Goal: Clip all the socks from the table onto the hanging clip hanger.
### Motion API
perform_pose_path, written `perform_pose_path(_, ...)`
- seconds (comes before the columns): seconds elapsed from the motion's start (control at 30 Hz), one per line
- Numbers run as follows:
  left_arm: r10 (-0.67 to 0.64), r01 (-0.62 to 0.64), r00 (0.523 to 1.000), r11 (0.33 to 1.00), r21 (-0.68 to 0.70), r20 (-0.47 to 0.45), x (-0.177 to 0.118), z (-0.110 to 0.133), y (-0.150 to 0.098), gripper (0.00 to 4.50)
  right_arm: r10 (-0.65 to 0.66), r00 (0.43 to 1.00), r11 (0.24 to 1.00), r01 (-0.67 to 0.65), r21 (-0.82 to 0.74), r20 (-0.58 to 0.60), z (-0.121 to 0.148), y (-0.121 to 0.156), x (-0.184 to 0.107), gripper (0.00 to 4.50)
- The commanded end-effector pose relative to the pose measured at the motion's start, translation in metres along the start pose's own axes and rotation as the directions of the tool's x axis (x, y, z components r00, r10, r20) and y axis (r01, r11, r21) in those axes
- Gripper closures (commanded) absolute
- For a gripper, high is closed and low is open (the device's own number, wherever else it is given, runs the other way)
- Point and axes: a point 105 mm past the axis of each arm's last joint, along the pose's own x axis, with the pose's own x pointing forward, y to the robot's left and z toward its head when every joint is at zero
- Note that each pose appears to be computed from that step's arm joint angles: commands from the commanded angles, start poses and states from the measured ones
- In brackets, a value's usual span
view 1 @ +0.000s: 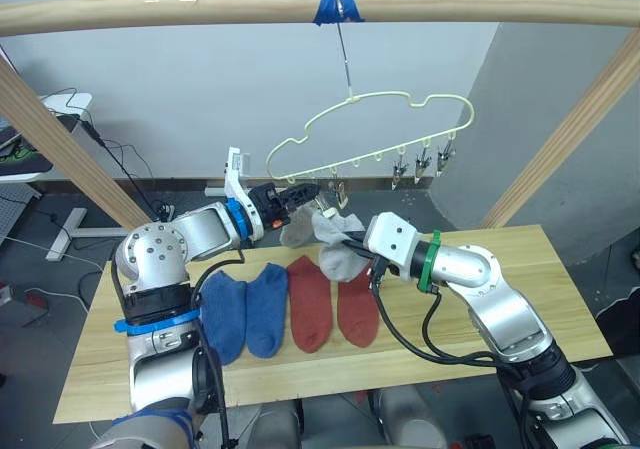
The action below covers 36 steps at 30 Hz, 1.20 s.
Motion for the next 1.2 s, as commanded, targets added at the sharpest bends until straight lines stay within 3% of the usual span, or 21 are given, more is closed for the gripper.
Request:
perform_pose_path(0.03,-0.024,0.024,0.999,1.000,0.003,-0.034,-0.001,-0.011,-0.001,3.91,-0.024,0.999,0.999,0.026,-0.032,0.047,0.012,-0.005,0.001,4.50)
perform_pose_path(0.37,-0.015,0.015,1.000,1.000,-0.002,-0.027,-0.004,-0.006,0.001,0.76,-0.028,0.998,0.999,0.030,-0.030,0.056,0.012,-0.006,0.008,4.50)
perform_pose_path(0.43,0.027,-0.023,0.999,0.996,0.090,-0.039,-0.009,-0.006,0.003,0.13,-0.013,0.999,1.000,0.013,-0.012,0.046,0.008,-0.002,0.011,4.50)
perform_pose_path(0.53,0.022,-0.008,0.997,0.981,0.196,-0.069,-0.014,-0.009,-0.003,0.03,0.006,1.000,0.999,-0.008,0.053,0.024,-0.002,0.004,0.016,4.50)
perform_pose_path(0.63,0.022,0.005,0.996,0.959,0.282,-0.091,-0.015,-0.012,-0.007,0.00,0.008,1.000,0.996,-0.009,0.085,0.012,-0.009,0.005,0.019,3.78)
perform_pose_path(0.8,0.036,0.013,0.992,0.925,0.380,-0.123,-0.016,-0.021,-0.006,0.00,-0.005,1.000,0.991,0.005,0.135,-0.001,-0.016,0.001,0.017,2.05)
perform_pose_path(1.0,0.044,0.009,0.992,0.917,0.399,-0.122,-0.014,-0.026,-0.001,0.00,-0.023,0.999,0.986,0.028,0.163,-0.035,-0.027,-0.004,0.002,0.02)
perform_pose_path(1.13,0.052,-0.012,0.996,0.887,0.461,-0.074,-0.012,-0.022,0.000,0.00,-0.046,0.997,0.986,0.055,0.157,-0.058,-0.032,-0.009,-0.008,0.02)
perform_pose_path(1.2,0.072,-0.058,0.997,0.854,0.518,-0.005,-0.010,-0.017,0.001,0.00,-0.073,0.995,0.982,0.083,0.168,-0.065,-0.030,-0.016,-0.024,0.02)
